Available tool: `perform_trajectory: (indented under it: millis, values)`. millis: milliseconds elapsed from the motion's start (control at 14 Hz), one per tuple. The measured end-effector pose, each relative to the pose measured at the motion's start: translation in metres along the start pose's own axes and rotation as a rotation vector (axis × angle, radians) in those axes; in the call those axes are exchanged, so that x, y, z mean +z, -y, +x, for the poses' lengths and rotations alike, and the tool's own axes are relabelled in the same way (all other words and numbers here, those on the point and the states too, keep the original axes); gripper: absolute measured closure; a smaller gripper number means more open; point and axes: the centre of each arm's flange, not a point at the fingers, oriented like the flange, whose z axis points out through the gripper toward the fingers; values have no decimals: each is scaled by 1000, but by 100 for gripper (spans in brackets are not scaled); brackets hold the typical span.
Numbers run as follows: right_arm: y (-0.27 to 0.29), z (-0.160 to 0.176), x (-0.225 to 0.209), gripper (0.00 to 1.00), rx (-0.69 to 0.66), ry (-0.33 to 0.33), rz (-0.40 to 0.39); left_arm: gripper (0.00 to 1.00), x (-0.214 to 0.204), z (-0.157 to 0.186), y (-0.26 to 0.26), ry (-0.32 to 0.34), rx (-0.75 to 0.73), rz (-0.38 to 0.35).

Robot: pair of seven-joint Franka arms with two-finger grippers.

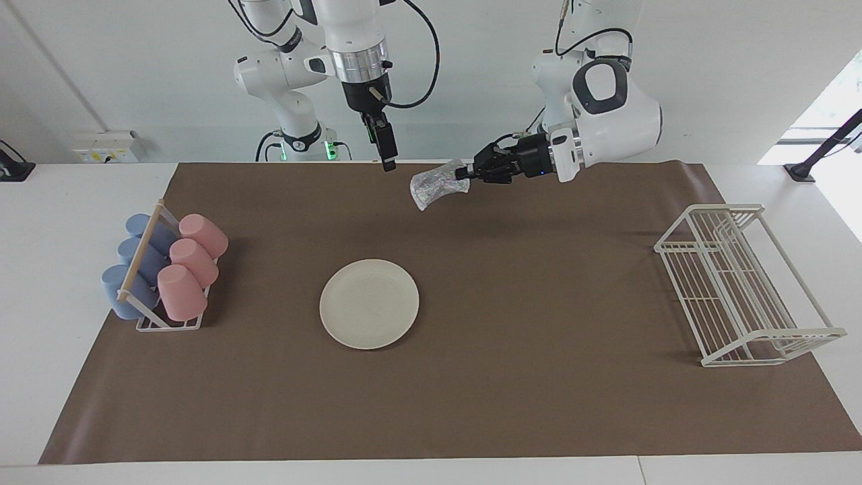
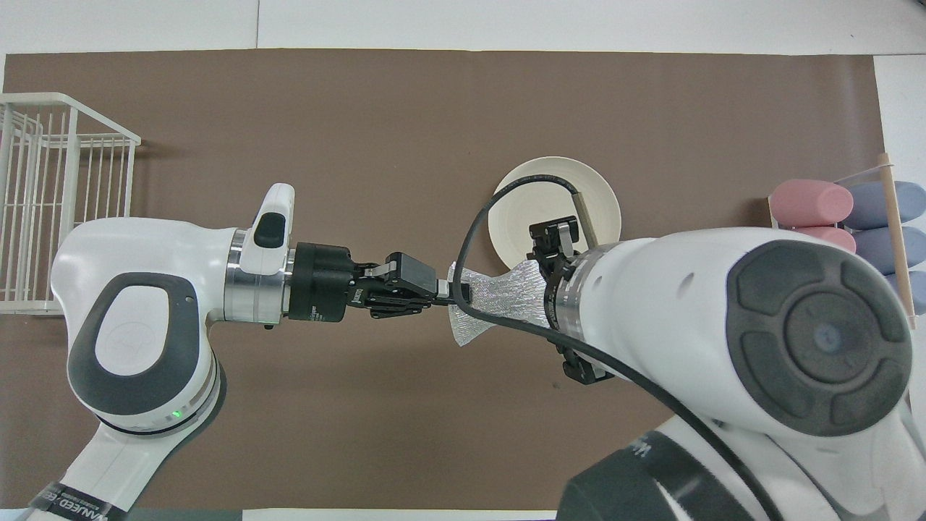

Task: Wipe plate with sponge
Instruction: 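Place the sponge in the rack with the left gripper while the right gripper withdraws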

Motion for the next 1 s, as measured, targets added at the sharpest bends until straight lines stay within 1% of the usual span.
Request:
perform_trajectory:
  millis: [142,427,570,712,855,997]
  values:
    - [-2,21,-3,0,-131,-6,-14,96,-25,10,15,-27,9,96]
    - [-9,75,-12,0,-405,-12,-36,96,-61,20,39,-54,44,303]
    - [-11,99,-15,0,-557,-15,-36,96,-88,27,40,-64,55,417]
    - [-14,119,-16,0,-689,-13,-43,96,-118,34,30,-75,51,529]
    - [-20,140,-16,0,-783,1,-69,96,-146,42,13,-96,53,689]
    - [-24,161,-17,0,-850,2,-71,96,-167,46,-1,-121,68,863]
